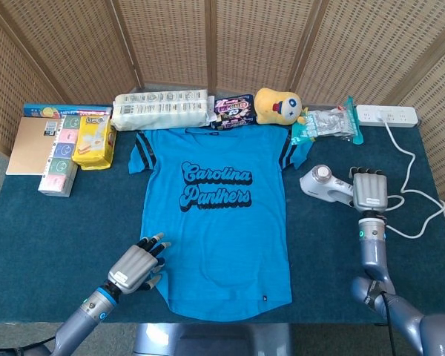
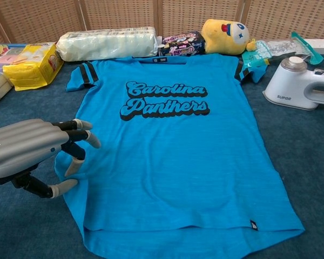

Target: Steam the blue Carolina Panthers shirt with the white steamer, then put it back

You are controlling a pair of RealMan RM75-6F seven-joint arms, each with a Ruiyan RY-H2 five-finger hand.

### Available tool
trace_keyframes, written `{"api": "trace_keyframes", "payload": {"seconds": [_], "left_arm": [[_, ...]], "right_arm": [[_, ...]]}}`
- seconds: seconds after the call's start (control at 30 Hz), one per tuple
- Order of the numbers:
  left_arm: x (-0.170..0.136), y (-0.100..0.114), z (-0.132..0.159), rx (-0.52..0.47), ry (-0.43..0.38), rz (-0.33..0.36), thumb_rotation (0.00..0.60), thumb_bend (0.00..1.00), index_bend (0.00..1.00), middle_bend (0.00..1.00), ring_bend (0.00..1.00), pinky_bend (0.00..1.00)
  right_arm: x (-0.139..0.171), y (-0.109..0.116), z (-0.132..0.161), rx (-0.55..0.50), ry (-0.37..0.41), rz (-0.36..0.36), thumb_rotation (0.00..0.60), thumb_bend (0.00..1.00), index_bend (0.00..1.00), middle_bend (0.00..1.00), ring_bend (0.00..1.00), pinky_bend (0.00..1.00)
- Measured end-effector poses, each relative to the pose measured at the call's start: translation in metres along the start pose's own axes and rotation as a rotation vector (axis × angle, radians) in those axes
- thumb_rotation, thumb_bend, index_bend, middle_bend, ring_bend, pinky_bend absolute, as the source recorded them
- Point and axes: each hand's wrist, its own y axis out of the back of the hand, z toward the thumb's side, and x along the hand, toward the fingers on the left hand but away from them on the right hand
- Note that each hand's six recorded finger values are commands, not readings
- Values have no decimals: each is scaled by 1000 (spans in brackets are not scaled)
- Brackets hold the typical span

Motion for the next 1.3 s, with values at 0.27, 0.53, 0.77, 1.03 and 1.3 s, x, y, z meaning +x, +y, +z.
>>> {"api": "trace_keyframes", "payload": {"seconds": [0.27, 0.53, 0.77, 1.03, 1.3], "left_arm": [[1, -1, -1, -3, 3, -6, 512, 444, 634, 208, 72, 200], [1, 0, 0, -7, 3, -2, 516, 443, 633, 208, 72, 200], [0, -1, -1, -5, 9, -6, 514, 444, 634, 208, 72, 200], [0, 0, -1, -9, 12, -4, 508, 443, 634, 208, 72, 200], [-1, 1, -2, -8, 20, -8, 511, 444, 633, 208, 72, 200]], "right_arm": [[-6, -6, 0, 0, -25, -3, 600, 287, 438, 467, 460, 397], [-13, -3, 1, 8, -42, -30, 600, 333, 482, 504, 505, 451], [-14, 0, 3, -21, -48, -54, 600, 344, 485, 511, 512, 455], [-17, -1, 6, -26, -46, -64, 600, 357, 495, 525, 519, 464], [-19, -6, 10, -6, -48, -51, 600, 365, 572, 576, 578, 554]]}}
